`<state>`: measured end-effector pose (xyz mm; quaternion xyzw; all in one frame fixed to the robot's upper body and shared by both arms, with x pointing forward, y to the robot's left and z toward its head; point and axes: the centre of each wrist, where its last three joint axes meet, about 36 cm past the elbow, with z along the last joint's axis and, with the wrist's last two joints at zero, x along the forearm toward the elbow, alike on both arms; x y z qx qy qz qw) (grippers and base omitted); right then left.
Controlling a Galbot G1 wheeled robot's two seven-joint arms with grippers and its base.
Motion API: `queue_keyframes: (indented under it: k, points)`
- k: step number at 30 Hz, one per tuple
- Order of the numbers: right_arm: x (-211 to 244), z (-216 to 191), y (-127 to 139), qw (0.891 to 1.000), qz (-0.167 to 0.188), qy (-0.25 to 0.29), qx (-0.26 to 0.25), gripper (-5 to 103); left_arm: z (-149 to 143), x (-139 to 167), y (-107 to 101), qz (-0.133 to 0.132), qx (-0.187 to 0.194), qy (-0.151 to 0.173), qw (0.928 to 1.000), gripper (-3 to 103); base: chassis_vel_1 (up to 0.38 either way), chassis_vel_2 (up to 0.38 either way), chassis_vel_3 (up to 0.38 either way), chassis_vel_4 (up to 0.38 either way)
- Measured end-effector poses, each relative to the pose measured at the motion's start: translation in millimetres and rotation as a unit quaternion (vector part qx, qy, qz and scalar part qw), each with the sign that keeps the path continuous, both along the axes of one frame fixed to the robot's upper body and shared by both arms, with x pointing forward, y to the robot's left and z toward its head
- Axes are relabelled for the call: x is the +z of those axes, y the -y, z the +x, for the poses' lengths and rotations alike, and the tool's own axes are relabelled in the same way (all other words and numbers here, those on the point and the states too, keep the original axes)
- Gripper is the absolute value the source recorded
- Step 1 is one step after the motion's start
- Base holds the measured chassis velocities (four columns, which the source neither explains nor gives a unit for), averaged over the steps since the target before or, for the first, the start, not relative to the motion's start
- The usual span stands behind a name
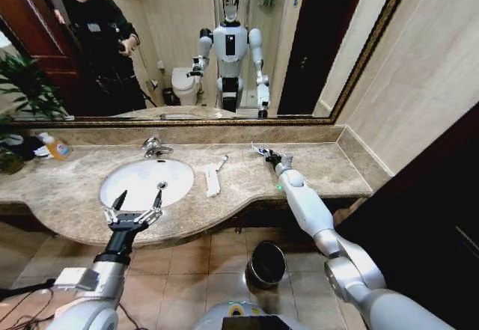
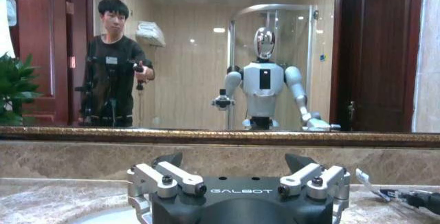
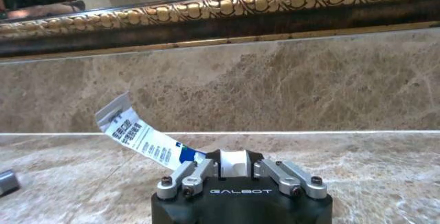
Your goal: Pick up the trash from the sink and place it in the trash bin.
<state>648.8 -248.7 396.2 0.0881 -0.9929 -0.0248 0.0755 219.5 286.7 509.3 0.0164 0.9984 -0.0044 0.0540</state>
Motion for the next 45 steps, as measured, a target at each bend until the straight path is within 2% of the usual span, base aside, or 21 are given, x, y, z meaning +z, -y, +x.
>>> queue_keyframes:
  k: [10,13,20,21,23,28,29,33,36,39,45]
  points:
    - [26,-30,-1,0.999,-0.002,0.031,0.010,21,0,0,0,0.000,0.000,0.000,1.0000,100,0.000,0.000,0.000,0.000]
    - [40,-56,4,0.998,-0.003,0.051,0.022,21,0,0,0,0.000,0.000,0.000,1.0000,100,0.000,0.000,0.000,0.000]
    - [41,-99,14,0.998,0.006,0.060,0.031,21,0,0,0,0.000,0.000,0.000,1.0000,100,0.000,0.000,0.000,0.000]
    - [39,-122,20,0.998,0.006,0.058,0.034,21,0,0,0,0.000,0.000,0.000,1.0000,100,0.000,0.000,0.000,0.000]
    - [39,-134,24,0.998,0.006,0.057,0.035,21,0,0,0,0.000,0.000,0.000,1.0000,100,0.000,0.000,0.000,0.000]
    - [48,-199,42,0.997,0.002,0.063,0.049,21,0,0,0,0.000,0.000,0.000,1.0000,100,0.000,0.000,0.000,0.000]
    - [48,-199,42,0.997,0.002,0.063,0.049,21,0,0,0,0.000,0.000,0.000,1.0000,100,0.000,0.000,0.000,0.000]
    - [53,-263,45,0.997,0.004,0.059,0.053,21,0,0,0,0.000,0.000,0.000,1.0000,100,0.000,0.000,0.000,0.000]
    - [50,-279,44,0.997,0.002,0.054,0.051,21,0,0,0,0.000,0.000,0.000,1.0000,100,0.000,0.000,0.000,0.000]
    - [38,-321,40,0.998,-0.004,0.043,0.046,21,0,0,0,0.000,0.000,0.000,1.0000,100,0.000,0.000,0.000,0.000]
    - [23,-341,30,0.997,-0.007,0.039,0.062,21,0,0,0,0.000,0.000,0.000,1.0000,100,0.000,0.000,0.000,0.000]
